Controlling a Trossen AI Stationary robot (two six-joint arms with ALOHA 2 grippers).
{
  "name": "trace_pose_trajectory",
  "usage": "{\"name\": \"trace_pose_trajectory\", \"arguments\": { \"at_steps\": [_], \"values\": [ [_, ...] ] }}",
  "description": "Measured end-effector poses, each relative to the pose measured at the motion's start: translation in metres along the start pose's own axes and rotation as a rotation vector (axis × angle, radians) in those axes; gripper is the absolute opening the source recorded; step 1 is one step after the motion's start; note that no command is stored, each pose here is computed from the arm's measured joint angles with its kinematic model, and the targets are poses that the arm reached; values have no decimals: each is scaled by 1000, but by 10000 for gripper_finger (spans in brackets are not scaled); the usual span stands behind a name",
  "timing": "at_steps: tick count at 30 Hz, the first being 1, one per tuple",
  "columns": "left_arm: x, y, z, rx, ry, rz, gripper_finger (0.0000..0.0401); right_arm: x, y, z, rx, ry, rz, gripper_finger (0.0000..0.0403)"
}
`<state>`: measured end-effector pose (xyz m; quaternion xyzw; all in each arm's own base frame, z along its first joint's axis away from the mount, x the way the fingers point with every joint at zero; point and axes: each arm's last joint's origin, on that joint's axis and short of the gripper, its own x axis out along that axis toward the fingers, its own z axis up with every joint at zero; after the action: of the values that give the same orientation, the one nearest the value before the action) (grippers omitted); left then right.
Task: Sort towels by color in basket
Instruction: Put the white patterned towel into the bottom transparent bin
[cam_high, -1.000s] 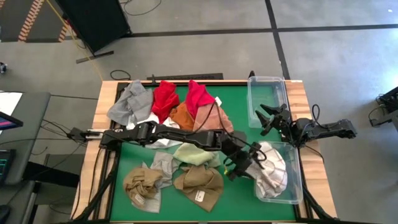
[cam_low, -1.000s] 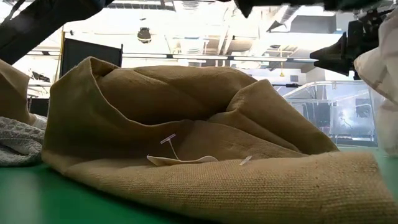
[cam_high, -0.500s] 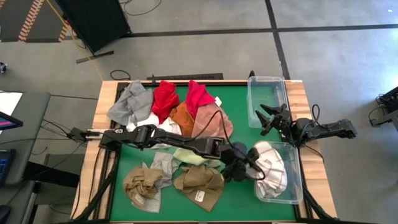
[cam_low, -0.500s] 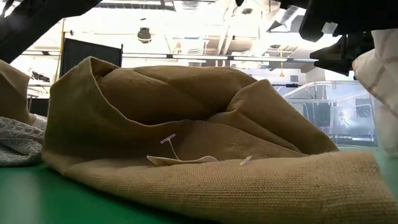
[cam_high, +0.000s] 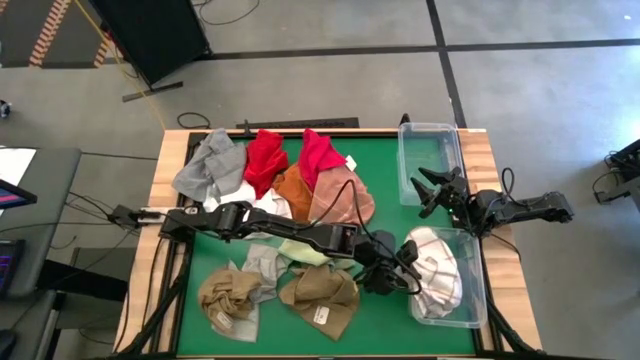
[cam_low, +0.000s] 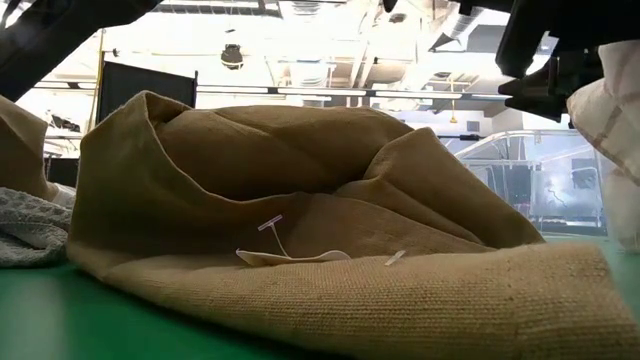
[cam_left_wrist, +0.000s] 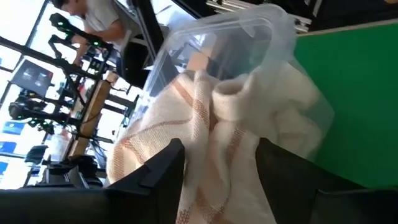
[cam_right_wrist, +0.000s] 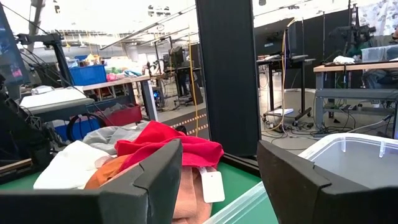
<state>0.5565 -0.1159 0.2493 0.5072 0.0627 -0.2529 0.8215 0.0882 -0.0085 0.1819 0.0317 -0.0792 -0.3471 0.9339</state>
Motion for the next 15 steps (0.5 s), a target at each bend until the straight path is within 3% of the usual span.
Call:
{"name": "trace_pose_trajectory", "arguments": {
  "at_steps": [7,15],
  "values": [
    [12,-15,-9,57,40,-29,147,0,0,0,-1,0,0,237],
    [17,-13,-3,71,64,83,109,0,0,-1,-5,4,0,237]
  ]
}}
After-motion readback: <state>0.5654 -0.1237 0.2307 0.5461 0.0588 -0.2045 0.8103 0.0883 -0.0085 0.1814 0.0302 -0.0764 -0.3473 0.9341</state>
